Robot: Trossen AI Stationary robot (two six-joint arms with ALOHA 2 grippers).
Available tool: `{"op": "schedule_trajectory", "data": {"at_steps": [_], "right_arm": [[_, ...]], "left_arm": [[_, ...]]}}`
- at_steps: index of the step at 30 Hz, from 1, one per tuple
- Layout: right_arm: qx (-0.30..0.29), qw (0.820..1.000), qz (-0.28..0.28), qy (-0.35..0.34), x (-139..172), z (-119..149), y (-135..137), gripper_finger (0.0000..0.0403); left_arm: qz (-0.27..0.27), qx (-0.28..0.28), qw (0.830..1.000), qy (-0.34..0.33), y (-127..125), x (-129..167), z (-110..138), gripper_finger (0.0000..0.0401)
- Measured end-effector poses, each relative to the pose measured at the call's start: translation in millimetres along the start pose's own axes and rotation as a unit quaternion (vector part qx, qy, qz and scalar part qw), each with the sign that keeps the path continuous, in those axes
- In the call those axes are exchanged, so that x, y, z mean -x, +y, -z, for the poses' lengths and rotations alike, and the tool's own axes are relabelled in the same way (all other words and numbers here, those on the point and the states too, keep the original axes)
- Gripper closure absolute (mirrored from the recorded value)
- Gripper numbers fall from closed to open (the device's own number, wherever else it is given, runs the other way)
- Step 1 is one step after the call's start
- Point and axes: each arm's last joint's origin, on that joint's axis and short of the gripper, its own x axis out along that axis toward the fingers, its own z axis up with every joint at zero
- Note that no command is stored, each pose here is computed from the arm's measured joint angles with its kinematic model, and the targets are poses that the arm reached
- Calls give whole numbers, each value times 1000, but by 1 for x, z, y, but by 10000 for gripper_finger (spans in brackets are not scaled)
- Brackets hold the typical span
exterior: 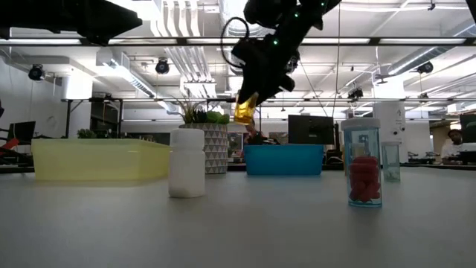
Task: Pick and place medicine bottles into bin by pill shape (circle, oval)
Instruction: Put the orange capsule bottle into the blue bin
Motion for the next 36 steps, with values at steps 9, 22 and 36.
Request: {"op": "schedule_trajectory", "data": {"at_steps": [9, 22, 36], "right_arm": [[-69, 996, 58, 9, -17, -9, -64, 204], [-117, 989, 90, 21, -59, -3, -101, 204], [-115, 987, 99, 45, -81, 6, -105, 204]], "left_arm": [[-1, 0, 1000, 1, 0, 0, 0, 259], [-1, -1, 1000, 1, 0, 0, 0, 259], [-1, -1, 1000, 3, 0, 0, 1, 259]]}}
